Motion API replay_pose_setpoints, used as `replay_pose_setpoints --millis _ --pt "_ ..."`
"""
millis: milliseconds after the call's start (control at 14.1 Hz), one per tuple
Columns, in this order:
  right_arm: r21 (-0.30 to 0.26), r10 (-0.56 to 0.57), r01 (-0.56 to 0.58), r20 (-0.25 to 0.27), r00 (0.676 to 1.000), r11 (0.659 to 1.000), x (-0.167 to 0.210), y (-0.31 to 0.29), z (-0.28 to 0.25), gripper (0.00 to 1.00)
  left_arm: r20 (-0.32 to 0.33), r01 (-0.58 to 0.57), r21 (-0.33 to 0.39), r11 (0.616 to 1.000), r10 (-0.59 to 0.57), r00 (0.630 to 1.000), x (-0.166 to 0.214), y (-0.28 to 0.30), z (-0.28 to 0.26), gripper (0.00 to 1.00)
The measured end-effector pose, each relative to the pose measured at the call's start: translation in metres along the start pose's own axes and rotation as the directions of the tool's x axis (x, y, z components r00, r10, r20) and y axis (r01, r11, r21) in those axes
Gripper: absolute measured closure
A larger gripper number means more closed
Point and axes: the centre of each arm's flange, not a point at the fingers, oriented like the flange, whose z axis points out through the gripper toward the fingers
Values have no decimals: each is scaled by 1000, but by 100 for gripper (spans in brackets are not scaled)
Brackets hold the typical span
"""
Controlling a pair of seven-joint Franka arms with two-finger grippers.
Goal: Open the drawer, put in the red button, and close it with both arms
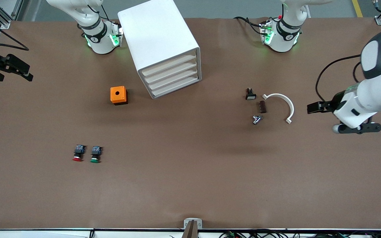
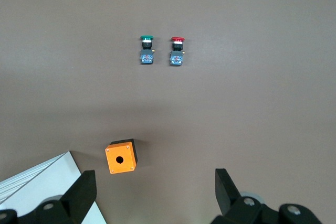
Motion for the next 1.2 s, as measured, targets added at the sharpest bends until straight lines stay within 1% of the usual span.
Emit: replay_pose_setpoints --millis 71,212,424,566,637,707,778,849,920,990,1061,1132,1203 --pt "-1 5 -5 7 1000 1000 2 3 3 0 17 27 8 1000 -27 999 1 16 10 0" --pt "-2 19 -19 41 999 1000 12 10 21 0 48 108 19 994 -109 993 3 51 31 0" --pt "-6 29 -29 80 996 1000 27 17 47 0 110 232 -30 972 -227 968 7 95 52 0" --pt "-9 30 -30 96 995 1000 32 18 57 0 174 322 -78 944 -305 936 13 121 64 0" --pt "-9 31 -31 109 994 999 36 18 64 0 222 383 -99 918 -355 908 14 135 72 0" --pt "-9 34 -33 125 992 999 41 20 75 0 285 461 -114 880 -416 864 14 150 80 0" --pt "-10 39 -38 143 989 999 48 23 89 0 342 535 -109 838 -473 812 14 164 88 0" --pt "-11 46 -44 161 986 999 56 27 106 0 386 596 -89 798 -524 759 13 179 97 0" --pt "-13 52 -50 176 983 999 65 31 122 0 415 643 -64 763 -566 712 12 193 103 0" --pt "-15 59 -57 184 981 998 74 35 137 0 445 687 -37 726 -603 662 9 208 108 0" --pt "-16 68 -67 182 981 998 84 42 150 0 478 730 -8 683 -639 603 6 223 112 0" --pt "-16 76 -75 173 982 997 93 48 163 0 514 780 36 625 -681 522 2 238 117 0" --pt "-17 81 -79 165 983 997 101 52 177 0 540 822 90 562 -721 434 -1 250 122 0"
